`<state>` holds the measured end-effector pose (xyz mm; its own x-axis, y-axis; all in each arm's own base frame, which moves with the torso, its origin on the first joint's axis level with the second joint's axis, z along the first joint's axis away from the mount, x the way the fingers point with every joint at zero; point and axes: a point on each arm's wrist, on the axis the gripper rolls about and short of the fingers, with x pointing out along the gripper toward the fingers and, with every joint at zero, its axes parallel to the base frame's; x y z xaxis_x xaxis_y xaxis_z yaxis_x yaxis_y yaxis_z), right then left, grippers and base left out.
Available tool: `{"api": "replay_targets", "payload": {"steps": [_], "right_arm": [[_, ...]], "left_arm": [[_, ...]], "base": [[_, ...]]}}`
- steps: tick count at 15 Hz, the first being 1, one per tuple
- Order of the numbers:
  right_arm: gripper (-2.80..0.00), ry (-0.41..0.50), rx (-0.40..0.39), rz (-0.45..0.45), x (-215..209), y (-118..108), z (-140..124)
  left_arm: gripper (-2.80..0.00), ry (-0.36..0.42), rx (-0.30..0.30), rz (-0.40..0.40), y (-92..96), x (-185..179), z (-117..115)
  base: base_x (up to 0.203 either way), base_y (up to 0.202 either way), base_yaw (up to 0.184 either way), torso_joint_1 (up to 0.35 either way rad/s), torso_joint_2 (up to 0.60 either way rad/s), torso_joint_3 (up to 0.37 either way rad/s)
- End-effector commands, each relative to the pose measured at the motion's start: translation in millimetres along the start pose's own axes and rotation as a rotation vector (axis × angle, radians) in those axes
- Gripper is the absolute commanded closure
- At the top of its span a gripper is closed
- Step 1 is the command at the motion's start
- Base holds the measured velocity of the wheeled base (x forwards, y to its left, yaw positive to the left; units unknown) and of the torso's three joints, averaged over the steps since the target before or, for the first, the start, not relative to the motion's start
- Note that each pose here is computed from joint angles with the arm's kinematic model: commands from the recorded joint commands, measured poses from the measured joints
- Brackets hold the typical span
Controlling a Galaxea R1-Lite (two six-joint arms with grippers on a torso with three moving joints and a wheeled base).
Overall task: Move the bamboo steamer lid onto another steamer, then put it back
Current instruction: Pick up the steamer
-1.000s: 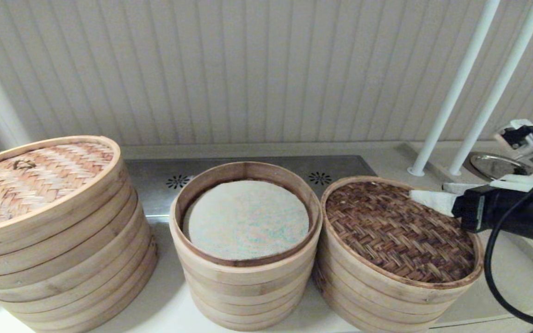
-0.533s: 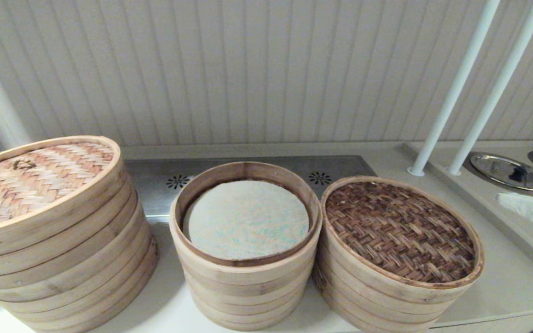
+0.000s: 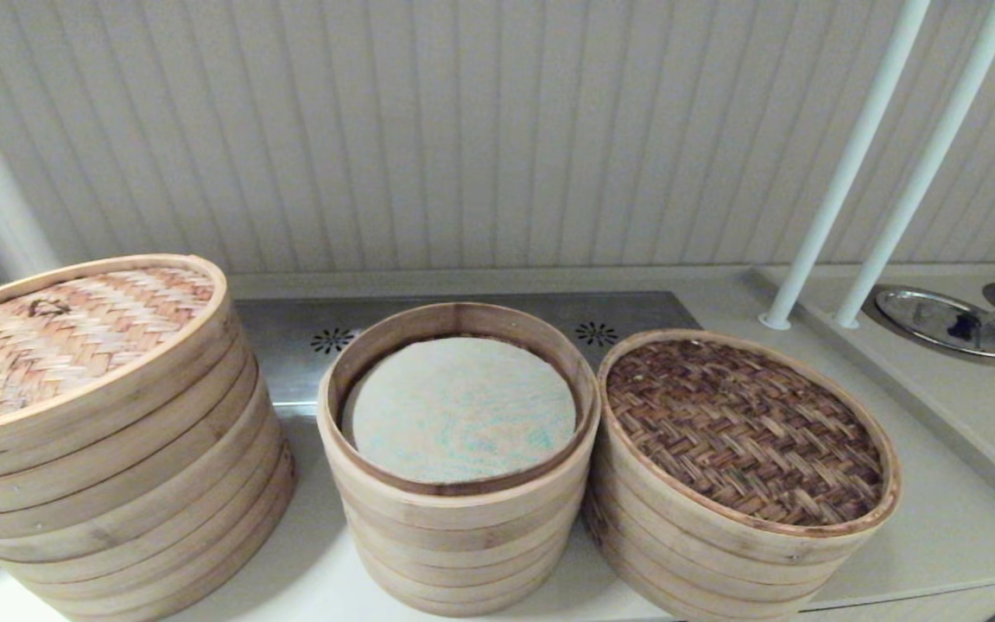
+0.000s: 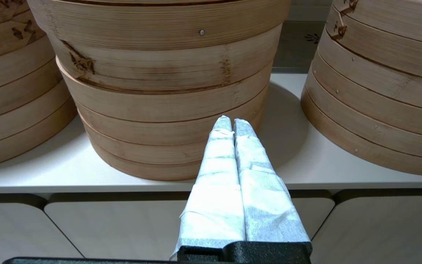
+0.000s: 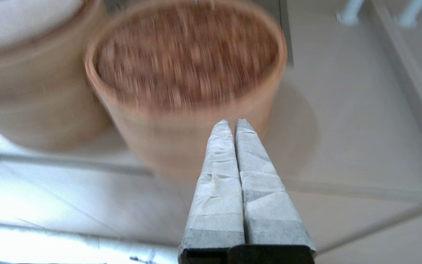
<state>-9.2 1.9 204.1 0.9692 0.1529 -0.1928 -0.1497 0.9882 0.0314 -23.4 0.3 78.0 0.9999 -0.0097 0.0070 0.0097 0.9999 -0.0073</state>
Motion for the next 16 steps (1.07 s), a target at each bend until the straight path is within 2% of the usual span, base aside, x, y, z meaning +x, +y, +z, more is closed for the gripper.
{"api": "replay_targets", "payload": {"steps": [1, 4, 7, 9, 16], "right_arm": [[0.0, -0.045, -0.004, -0.027, -18, 1, -42], [0.0, -0.034, -0.002, -0.057, -16, 1, -88], [0.0, -0.037, 0.01, -0.047, -9, 1, -117], [0.0, -0.052, 0.07, -0.037, -7, 1, -117], [0.0, -0.05, 0.067, -0.041, -7, 1, -118]], "left_arm": [[0.0, -0.001, -0.001, 0.0, 0.0, 0, 0], [0.0, -0.001, -0.002, 0.0, 0.0, 0, 0], [0.0, -0.001, 0.0, 0.0, 0.0, 0, 0], [0.0, -0.001, 0.0, 0.0, 0.0, 0, 0], [0.0, -0.001, 0.0, -0.001, 0.0, 0, 0]], "base": [[0.0, 0.0, 0.0, 0.0, 0.0, 0.0], [0.0, 0.0, 0.0, 0.0, 0.0, 0.0], [0.0, 0.0, 0.0, 0.0, 0.0, 0.0], [0.0, 0.0, 0.0, 0.0, 0.0, 0.0], [0.0, 0.0, 0.0, 0.0, 0.0, 0.0]]}}
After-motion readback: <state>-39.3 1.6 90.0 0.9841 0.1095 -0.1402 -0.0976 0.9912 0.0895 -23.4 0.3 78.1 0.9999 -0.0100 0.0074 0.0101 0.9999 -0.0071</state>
